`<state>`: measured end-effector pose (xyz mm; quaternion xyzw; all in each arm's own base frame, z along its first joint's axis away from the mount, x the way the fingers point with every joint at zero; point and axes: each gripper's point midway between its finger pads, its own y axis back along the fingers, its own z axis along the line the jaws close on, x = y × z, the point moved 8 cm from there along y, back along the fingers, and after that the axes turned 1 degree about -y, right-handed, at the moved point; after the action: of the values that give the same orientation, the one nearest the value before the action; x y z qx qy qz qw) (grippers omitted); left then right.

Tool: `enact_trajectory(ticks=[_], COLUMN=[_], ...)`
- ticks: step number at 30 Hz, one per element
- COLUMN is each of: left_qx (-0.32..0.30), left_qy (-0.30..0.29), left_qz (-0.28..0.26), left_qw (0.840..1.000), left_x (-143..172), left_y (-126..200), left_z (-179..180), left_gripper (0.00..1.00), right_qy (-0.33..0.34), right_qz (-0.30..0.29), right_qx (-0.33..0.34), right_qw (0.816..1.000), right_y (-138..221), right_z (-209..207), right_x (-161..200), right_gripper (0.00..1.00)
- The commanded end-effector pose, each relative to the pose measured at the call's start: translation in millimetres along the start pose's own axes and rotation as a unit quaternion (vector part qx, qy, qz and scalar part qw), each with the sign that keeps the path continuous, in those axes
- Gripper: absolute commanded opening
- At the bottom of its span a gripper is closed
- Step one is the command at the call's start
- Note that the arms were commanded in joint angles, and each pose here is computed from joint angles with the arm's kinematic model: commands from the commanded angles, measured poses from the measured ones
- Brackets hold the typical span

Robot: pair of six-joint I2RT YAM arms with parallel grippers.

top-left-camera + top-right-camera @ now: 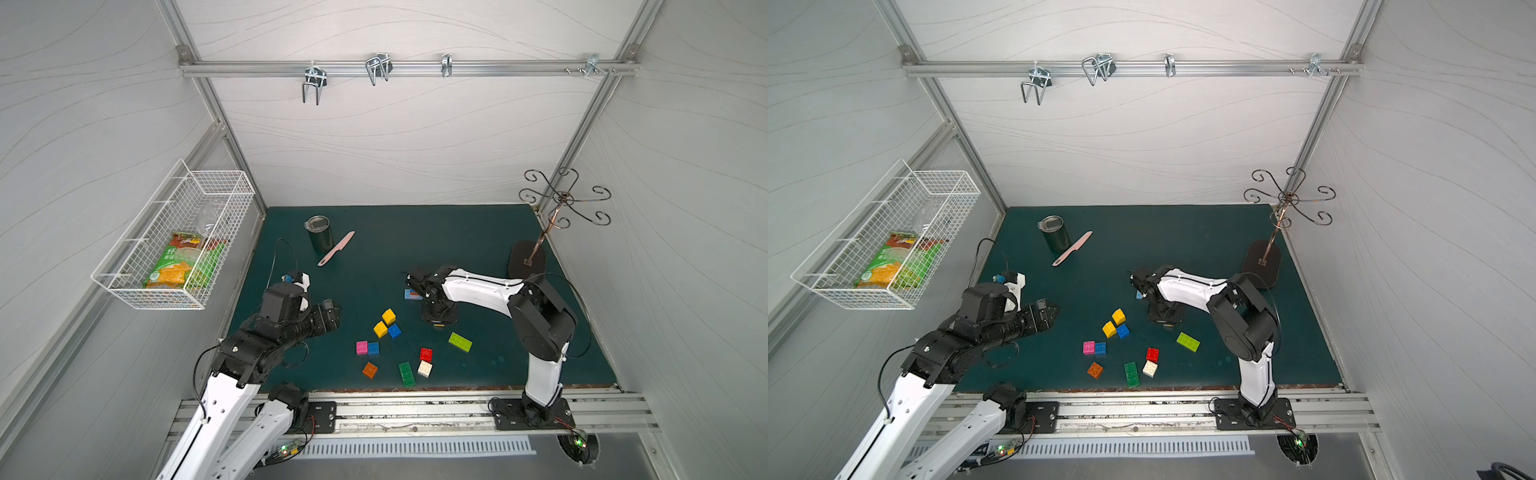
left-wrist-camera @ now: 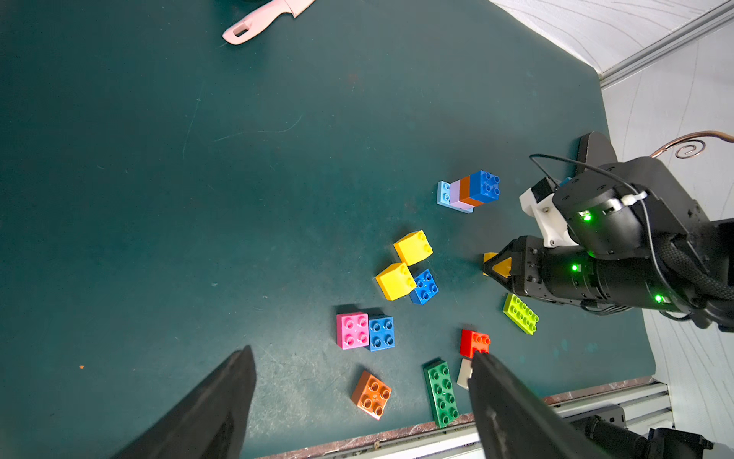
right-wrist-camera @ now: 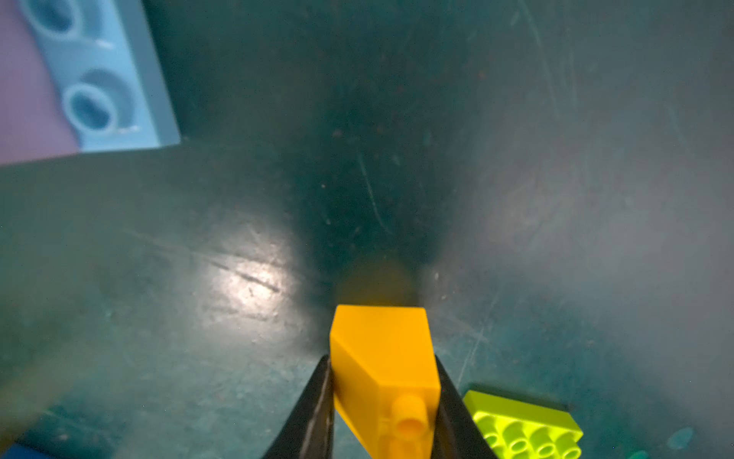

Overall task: Assemble the number 1 with lego
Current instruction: Pick up the lego brick from the center of the board, then assemble the lego brick with the lego brick.

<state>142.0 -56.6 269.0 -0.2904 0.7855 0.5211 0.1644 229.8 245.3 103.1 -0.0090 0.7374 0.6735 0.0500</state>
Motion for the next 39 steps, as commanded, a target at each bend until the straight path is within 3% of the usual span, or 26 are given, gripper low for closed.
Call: enact_trajectory(ticks=[1, 10, 20, 27, 31, 39], left_qx=[0.010, 0.010, 0.015, 0.018, 0.017, 0.018], left_qy=[-0.006, -0.006, -0.006, -0.007, -0.006, -0.007], left_qz=[-0.020, -0.020, -0.025, -0.023, -0.024, -0.022], left_qw=[1.000, 1.000, 1.000, 1.000, 1.000, 1.000], left_x=[-5, -5, -5, -5, -5, -5], left_y=[4, 4, 7, 6, 7, 6], left_z=[-4, -4, -4, -5, -5, -5], left_gripper=[0.89, 0.89, 0.89, 0.91, 1.00, 1.00], right_qy=[-0.003, -0.010, 0.021, 0.020, 0.021, 0.021], right_qz=[0.009, -0.020, -0.065, -0.061, -0.055, -0.036], right_qx=[0.000, -0.064, -0.119, -0.128, -0.120, -0.110], right_qw=[1.000, 0.998, 0.991, 0.990, 0.991, 0.993], right_y=[1, 53, 118, 114, 103, 79], right_z=[-2, 1, 35, 47, 49, 50], right_x=[2, -6, -47, -77, -84, -88], right_gripper=[0.15, 0.13, 0.11, 0.08, 0.07, 0.05])
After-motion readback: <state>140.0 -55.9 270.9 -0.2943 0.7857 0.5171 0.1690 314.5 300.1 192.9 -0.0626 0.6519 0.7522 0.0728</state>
